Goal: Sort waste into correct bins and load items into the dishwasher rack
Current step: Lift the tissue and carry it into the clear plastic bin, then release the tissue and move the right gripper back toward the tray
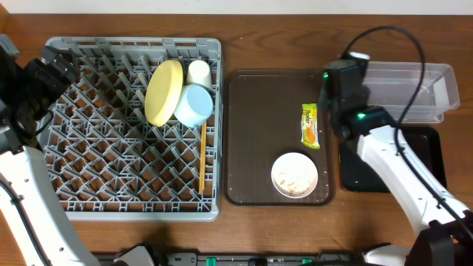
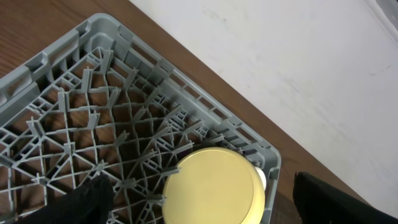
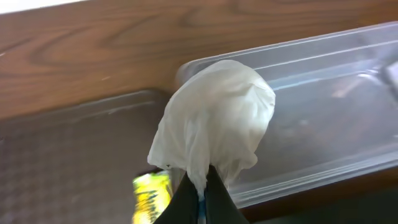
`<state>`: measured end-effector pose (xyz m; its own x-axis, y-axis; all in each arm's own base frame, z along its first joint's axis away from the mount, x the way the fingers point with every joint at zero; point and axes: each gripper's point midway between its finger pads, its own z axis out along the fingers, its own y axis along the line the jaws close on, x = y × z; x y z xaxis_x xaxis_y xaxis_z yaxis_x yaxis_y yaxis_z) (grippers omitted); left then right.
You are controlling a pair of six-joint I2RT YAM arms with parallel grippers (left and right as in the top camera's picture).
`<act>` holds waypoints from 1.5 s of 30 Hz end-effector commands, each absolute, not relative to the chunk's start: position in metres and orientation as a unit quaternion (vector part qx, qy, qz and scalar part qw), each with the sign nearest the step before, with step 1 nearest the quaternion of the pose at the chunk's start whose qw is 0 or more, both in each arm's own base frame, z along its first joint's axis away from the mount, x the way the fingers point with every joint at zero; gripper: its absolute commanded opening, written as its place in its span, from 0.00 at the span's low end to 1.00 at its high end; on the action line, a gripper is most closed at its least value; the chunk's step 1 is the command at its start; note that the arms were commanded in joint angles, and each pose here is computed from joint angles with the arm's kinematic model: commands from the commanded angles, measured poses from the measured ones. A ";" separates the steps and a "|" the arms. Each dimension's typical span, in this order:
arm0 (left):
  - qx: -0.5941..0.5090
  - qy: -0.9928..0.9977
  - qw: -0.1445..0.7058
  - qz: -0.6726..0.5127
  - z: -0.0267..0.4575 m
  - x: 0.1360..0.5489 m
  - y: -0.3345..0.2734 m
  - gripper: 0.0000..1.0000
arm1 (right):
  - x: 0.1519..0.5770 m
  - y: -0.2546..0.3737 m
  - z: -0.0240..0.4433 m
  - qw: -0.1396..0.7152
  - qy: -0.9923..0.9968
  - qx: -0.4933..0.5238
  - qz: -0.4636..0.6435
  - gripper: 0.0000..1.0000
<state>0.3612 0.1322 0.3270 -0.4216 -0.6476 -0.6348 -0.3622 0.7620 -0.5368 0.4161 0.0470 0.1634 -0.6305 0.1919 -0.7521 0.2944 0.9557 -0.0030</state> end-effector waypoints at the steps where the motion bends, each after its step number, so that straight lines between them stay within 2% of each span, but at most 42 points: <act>1: -0.301 0.826 0.448 -0.163 0.332 0.362 0.133 0.93 | 0.418 0.022 0.163 0.407 0.895 0.156 -0.093 0.01; 15: -0.301 0.826 0.448 -0.163 0.332 0.362 0.133 0.93 | 0.424 -0.037 0.163 0.411 0.876 0.222 -0.118 0.01; 23: -0.301 0.826 0.448 -0.163 0.332 0.362 0.133 0.93 | 0.444 -0.056 0.135 0.408 0.871 0.242 -0.126 0.01; 28: -0.301 0.826 0.448 -0.163 0.332 0.362 0.133 0.93 | 0.452 -0.061 0.108 0.392 0.877 0.244 -0.133 0.13; 29: -0.301 0.826 0.448 -0.163 0.332 0.362 0.133 0.93 | 0.453 -0.061 0.105 0.392 0.877 0.244 -0.133 0.27; 30: -0.301 0.826 0.448 -0.163 0.332 0.362 0.133 0.93 | 0.454 -0.061 0.105 0.393 0.876 0.244 -0.133 0.50; 33: -0.301 0.826 0.448 -0.163 0.332 0.362 0.133 0.93 | 0.455 -0.061 0.110 0.398 0.876 0.237 -0.134 0.76; 40: -0.301 0.826 0.448 -0.163 0.332 0.362 0.133 0.93 | 0.446 -0.047 0.145 0.413 0.881 0.181 -0.142 0.91; 42: -0.301 0.826 0.448 -0.163 0.332 0.362 0.133 0.93 | 0.441 -0.031 0.160 0.422 0.883 0.166 -0.119 0.91; 45: -0.301 0.826 0.448 -0.163 0.332 0.362 0.133 0.93 | 0.433 0.012 0.169 0.416 0.900 0.125 -0.032 0.86</act>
<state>0.3612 0.1321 0.3270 -0.4220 -0.6475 -0.6345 -0.3620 0.7620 -0.5369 0.4364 -0.0314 0.1460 -0.6214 0.2163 -0.7530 0.3966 0.9157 -0.0642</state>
